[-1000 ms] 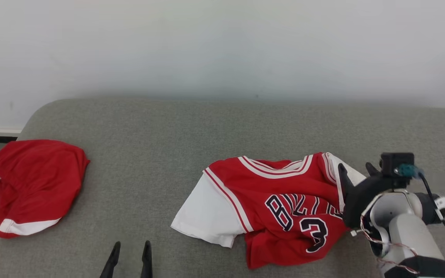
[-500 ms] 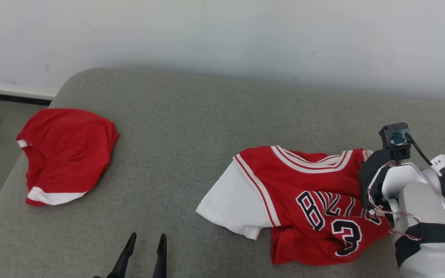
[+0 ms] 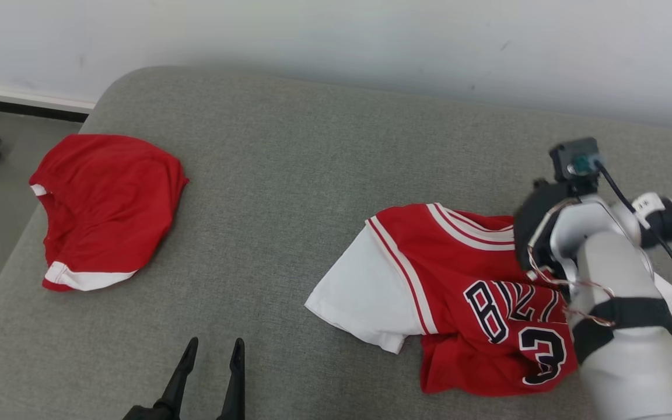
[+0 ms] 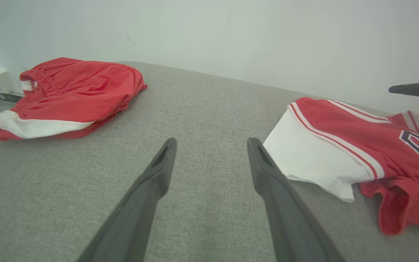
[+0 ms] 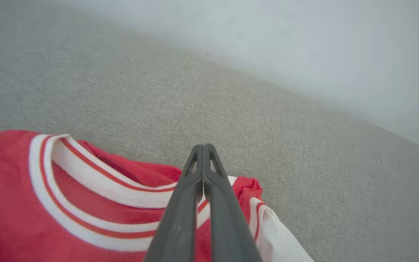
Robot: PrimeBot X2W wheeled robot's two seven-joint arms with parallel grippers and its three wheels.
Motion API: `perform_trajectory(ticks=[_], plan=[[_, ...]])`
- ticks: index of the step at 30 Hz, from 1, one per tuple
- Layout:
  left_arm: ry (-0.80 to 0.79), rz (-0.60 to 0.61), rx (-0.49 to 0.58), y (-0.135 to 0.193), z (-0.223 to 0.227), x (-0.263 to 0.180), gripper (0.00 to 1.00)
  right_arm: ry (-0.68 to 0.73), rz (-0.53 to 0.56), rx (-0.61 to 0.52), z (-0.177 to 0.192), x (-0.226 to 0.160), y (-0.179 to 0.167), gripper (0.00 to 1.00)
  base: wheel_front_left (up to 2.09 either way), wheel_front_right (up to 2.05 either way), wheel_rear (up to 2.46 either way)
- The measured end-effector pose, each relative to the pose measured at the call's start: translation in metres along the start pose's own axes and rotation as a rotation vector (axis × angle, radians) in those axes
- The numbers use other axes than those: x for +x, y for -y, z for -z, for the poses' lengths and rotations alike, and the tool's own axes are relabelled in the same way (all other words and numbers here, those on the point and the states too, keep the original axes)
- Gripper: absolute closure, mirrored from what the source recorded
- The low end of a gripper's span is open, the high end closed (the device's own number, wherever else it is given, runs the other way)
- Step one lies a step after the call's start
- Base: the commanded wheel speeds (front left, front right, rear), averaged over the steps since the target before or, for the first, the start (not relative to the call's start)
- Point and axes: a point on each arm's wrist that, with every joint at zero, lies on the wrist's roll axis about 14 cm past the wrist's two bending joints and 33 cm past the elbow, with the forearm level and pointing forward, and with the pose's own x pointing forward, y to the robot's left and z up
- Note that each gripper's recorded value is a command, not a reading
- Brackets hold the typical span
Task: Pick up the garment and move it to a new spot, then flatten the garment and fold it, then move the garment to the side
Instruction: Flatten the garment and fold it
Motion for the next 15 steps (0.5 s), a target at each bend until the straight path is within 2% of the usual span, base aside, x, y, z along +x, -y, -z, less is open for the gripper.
perform_trajectory(ticks=[4,11,12,13,14,15], plan=[[0.008,0.01,-0.004,0.003,-0.002,0.002,0.0,0.081,-0.026,-0.043,-0.037,-0.008,-0.01,1.0,0.0,0.0,0.0],[0.024,0.026,-0.006,0.008,-0.006,0.003,0.0,0.03,0.006,-0.038,-0.021,-0.018,0.009,1.0,0.0,0.0,0.0],[0.024,0.027,-0.006,0.009,-0.007,0.003,0.0,0.024,0.009,-0.035,-0.017,-0.019,0.01,0.76,0.0,0.0,0.0],[0.025,0.028,-0.006,0.009,-0.007,0.004,0.0,0.018,0.012,-0.035,-0.014,-0.02,0.011,0.34,0.0,0.0,0.0],[0.025,0.029,-0.006,0.009,-0.007,0.004,0.0,0.011,0.016,-0.032,-0.01,-0.021,0.013,0.0,0.0,0.0,0.0],[0.024,0.029,-0.006,0.009,-0.006,0.004,0.0,0.005,0.023,-0.031,-0.007,-0.021,0.016,0.0,0.0,0.0,0.0]])
